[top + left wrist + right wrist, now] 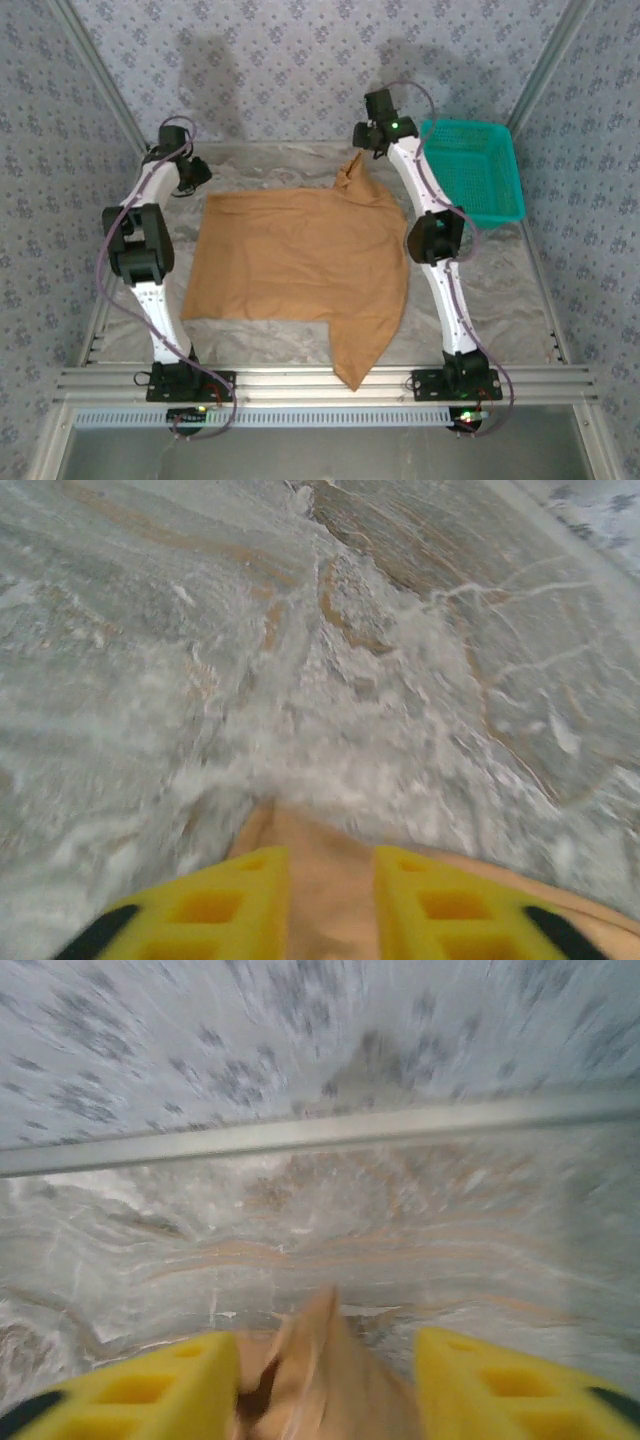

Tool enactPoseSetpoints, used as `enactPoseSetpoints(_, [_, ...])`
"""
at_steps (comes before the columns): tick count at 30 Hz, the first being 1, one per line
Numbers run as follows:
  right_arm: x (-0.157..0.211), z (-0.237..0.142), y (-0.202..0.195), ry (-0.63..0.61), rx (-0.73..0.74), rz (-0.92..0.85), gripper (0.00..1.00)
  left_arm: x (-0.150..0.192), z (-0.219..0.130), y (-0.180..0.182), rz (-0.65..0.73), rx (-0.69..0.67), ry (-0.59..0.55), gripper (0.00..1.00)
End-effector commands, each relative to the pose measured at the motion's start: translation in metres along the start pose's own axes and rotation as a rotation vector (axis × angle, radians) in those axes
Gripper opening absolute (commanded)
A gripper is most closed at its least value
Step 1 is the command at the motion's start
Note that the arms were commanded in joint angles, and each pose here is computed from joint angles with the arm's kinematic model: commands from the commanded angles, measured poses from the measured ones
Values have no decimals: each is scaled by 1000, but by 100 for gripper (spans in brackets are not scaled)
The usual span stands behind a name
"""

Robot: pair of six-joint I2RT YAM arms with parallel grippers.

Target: Fold the inside-out t-shirt

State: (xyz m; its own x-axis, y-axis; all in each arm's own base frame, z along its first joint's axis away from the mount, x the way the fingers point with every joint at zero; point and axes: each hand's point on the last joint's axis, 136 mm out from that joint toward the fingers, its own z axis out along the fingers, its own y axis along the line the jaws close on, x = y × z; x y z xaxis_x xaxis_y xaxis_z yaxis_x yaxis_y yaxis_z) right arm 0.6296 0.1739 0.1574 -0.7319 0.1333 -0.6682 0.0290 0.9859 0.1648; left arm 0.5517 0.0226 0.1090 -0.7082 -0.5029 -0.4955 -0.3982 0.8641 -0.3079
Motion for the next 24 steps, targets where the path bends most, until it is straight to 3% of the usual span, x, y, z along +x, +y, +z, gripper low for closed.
enactPoseSetpoints(1, [17, -20, -4, 119, -34, 115, 60, -16, -26, 6, 42, -109, -47, 36])
enactPoseSetpoints(5, [39, -40, 4, 112, -57, 130, 62, -5, -57, 18, -20, -166, -71, 39])
enactPoseSetpoints(9, [77, -61, 18, 170, -117, 136, 60, 48, -69, -8, -39, -12, 0, 39])
enactPoseSetpoints(12, [117, -64, 28, 261, -160, 120, 48, 101, -61, -31, -75, 148, 101, 39])
enactPoseSetpoints(15, [147, -65, 33, 304, -185, 124, 40, 139, -51, -32, -114, 204, 163, 39])
enactPoseSetpoints(19, [162, -53, 23, 324, -168, 148, 33, 154, -37, -15, -99, 137, 190, 39])
enactPoseSetpoints(24, [150, -32, 21, 306, -173, 177, 33, 154, -20, 6, -55, 15, 217, 38])
